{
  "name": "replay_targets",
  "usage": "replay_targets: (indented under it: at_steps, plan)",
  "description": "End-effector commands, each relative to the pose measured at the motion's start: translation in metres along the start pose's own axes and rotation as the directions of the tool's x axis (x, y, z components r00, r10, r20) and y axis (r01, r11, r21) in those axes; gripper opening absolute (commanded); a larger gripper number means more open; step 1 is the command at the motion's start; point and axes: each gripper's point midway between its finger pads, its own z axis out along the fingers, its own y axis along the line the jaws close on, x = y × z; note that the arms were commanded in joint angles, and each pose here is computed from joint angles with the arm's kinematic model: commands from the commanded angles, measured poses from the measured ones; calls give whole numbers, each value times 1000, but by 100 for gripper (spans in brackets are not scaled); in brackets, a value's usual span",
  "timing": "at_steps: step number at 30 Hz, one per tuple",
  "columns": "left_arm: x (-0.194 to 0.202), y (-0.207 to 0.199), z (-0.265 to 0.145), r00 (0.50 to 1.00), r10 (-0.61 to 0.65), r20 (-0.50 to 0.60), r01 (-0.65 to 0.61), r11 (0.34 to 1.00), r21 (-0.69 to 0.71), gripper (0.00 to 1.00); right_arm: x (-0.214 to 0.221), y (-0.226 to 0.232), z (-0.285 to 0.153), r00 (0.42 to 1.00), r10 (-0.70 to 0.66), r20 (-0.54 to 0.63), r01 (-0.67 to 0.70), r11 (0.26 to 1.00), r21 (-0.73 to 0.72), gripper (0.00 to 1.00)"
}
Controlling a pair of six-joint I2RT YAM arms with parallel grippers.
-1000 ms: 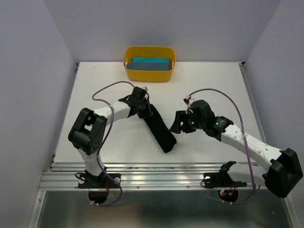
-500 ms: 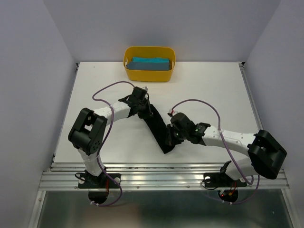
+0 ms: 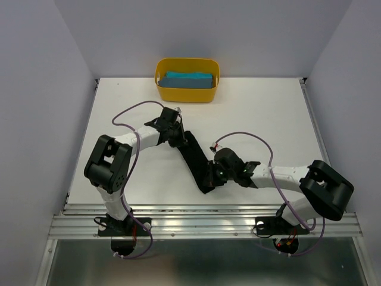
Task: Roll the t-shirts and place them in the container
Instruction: Roll the T-shirt to the center of the board.
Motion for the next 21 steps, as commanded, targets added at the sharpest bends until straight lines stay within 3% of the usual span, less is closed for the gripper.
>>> replay_targets:
  at_steps: [1,11,21]
  plan:
    - [-33,9,-15,996,9,90,-7,1000,-27,0,51,-66,2,989,18,-144,16,973,229,1]
    - [-60,13,-9,989,-29,144,33,999,-25,0,51,-72,-9,993,38,-116,-6,964,265,1]
    - [-47,26,14,996,-28,81,32,998,-55,0,51,-83,-19,994,36,-104,-1,947,322,1]
